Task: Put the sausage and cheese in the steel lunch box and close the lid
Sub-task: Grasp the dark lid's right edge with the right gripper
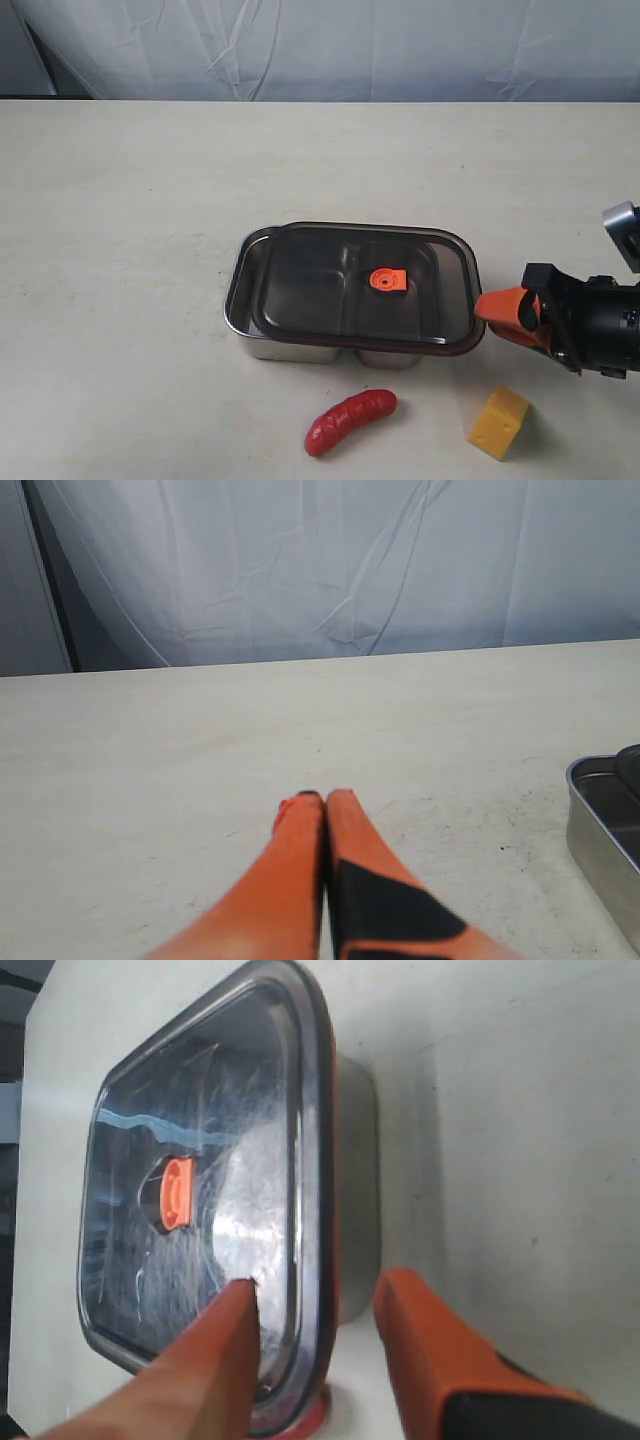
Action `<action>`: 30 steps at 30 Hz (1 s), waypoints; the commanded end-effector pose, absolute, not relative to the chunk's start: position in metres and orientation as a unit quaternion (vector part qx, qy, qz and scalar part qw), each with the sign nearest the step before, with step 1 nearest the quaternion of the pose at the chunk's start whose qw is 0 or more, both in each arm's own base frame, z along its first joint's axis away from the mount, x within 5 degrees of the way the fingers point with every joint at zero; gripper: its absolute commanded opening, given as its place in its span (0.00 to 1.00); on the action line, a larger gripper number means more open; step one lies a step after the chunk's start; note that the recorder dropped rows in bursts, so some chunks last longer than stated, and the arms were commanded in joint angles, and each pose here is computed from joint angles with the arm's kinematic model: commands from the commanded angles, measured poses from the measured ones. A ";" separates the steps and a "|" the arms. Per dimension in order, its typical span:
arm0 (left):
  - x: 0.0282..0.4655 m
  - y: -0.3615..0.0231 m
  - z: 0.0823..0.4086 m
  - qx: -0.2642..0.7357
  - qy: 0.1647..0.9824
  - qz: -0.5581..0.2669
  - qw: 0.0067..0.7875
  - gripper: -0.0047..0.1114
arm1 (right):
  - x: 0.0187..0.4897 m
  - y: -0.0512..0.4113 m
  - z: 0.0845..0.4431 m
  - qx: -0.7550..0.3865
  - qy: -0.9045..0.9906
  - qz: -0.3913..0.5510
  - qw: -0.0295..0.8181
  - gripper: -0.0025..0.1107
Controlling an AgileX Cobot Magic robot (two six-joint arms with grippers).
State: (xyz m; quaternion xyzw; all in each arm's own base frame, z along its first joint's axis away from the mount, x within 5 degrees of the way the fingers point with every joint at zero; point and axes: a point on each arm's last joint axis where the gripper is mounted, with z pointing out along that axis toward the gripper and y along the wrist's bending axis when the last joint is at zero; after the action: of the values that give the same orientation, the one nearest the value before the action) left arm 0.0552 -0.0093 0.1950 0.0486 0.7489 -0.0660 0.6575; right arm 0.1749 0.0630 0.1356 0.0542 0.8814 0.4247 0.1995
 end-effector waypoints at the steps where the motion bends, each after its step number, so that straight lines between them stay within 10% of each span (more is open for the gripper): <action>1: 0.055 -0.009 0.194 0.049 0.746 -0.064 0.661 0.04 | 0.176 0.063 0.133 0.040 0.881 0.426 0.201 0.38; 30: 0.055 -0.009 0.194 0.049 0.746 -0.064 0.661 0.04 | 0.184 0.071 0.121 -0.001 0.859 0.479 0.179 0.36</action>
State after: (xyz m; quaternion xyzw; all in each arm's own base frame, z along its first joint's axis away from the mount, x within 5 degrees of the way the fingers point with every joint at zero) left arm 0.0552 -0.0093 0.1950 0.0486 0.7489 -0.0660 0.6575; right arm 0.1823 0.0711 0.1204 0.0046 0.8613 0.4777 0.1731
